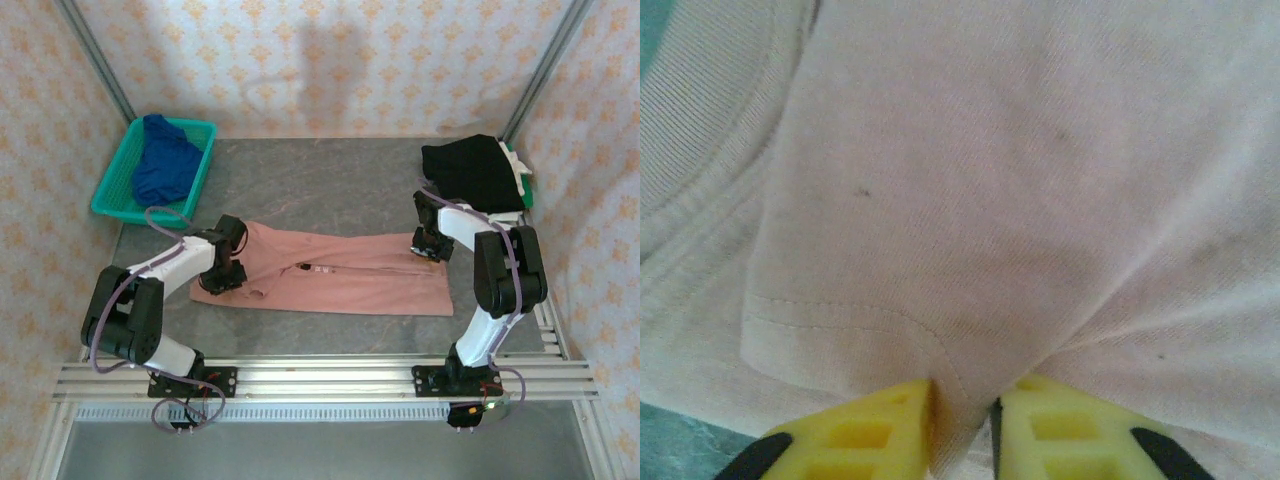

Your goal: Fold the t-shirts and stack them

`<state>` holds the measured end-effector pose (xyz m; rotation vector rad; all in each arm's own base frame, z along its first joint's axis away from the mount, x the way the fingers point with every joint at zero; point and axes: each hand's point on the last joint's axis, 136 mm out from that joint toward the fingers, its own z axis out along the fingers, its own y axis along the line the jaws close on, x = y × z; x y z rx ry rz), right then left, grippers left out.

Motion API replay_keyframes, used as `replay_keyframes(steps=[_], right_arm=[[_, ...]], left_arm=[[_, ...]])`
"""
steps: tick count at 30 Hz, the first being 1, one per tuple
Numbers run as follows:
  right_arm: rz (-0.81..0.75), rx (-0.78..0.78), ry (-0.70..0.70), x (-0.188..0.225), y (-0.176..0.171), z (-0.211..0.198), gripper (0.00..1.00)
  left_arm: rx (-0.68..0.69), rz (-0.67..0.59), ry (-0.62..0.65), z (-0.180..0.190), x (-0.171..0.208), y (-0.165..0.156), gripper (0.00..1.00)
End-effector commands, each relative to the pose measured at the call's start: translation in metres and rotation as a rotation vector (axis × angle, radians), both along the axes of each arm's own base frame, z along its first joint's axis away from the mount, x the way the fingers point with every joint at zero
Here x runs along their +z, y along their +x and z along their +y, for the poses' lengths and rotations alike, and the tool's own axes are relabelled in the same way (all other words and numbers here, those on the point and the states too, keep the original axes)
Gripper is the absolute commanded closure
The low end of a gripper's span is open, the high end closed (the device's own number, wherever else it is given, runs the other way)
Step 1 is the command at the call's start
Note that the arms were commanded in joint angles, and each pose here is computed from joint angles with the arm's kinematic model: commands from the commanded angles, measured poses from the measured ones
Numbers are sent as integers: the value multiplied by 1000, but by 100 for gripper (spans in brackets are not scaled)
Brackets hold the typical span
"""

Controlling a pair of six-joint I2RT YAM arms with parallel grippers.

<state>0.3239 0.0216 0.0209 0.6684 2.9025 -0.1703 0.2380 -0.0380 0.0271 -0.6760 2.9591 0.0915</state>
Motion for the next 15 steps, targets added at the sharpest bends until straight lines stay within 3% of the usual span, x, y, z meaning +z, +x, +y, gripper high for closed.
replay_keyframes(steps=[1, 4, 10, 15], right_arm=[[12, 4, -19, 1, -1, -6, 85], [12, 4, -13, -1, -1, -5, 85], [12, 6, -10, 1, -2, -5, 86], [0, 8, 9, 4, -1, -2, 86]], left_arm=[[16, -43, 65, 14, 25, -1, 85], [18, -61, 72, 17, 35, -5, 100], [24, -100, 44, 15, 53, -11, 100], [38, -195, -15, 7, 90, -13, 100]])
